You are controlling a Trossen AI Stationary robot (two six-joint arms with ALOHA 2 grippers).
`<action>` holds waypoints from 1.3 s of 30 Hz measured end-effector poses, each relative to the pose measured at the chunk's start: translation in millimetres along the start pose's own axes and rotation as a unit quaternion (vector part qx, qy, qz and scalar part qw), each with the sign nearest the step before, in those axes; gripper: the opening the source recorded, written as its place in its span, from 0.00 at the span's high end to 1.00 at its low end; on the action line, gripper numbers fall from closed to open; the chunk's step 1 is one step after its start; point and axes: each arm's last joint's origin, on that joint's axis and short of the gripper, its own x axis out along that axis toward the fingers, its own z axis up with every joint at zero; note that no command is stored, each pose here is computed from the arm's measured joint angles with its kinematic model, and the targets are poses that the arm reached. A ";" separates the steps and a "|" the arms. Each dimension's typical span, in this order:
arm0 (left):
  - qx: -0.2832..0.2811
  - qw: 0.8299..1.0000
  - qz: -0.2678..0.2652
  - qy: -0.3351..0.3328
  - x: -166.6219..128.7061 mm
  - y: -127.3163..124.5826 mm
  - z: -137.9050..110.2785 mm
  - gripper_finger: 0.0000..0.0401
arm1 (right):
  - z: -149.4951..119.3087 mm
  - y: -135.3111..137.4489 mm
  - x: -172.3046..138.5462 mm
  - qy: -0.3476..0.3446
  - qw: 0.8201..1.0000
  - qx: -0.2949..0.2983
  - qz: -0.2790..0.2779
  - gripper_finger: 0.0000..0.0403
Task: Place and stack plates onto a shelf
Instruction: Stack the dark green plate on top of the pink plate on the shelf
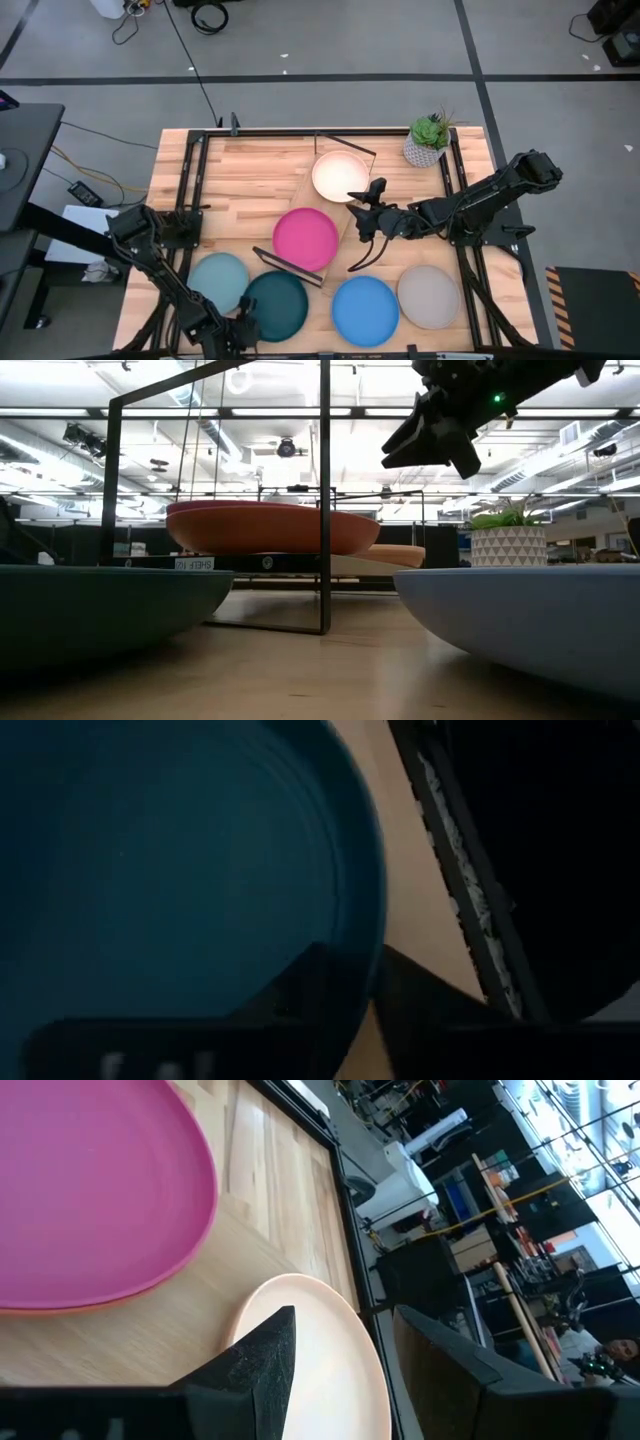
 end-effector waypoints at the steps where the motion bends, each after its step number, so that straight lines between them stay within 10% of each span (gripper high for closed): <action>1: 0.008 1.000 0.000 -0.001 -0.1 -0.2 0.4 0.85 | 0.2 0.3 -0.2 -0.002 1.000 0.001 0.003 0.56; 11: 0.078 0.996 -0.024 -0.025 -13.4 -6.9 15.7 0.96 | 2.9 -0.2 -0.4 -0.018 1.000 0.003 0.010 0.56; 22: 0.135 0.967 -0.122 -0.177 -120.2 -14.0 85.5 0.96 | 3.0 -0.2 -0.5 -0.018 1.000 -0.024 0.009 0.56; 28: 0.168 0.939 -0.010 -0.298 -182.7 17.5 121.4 0.96 | 2.1 0.3 -3.0 0.006 0.999 -0.033 -0.024 0.56; 32: 0.098 0.939 0.091 -0.317 -195.6 59.4 138.5 0.96 | 2.9 4.5 -11.6 0.031 0.996 -0.045 -0.068 0.56; 39: -0.175 0.940 0.098 -0.276 -189.7 165.7 162.8 0.96 | 5.1 8.4 -22.4 0.030 0.996 -0.039 -0.077 0.58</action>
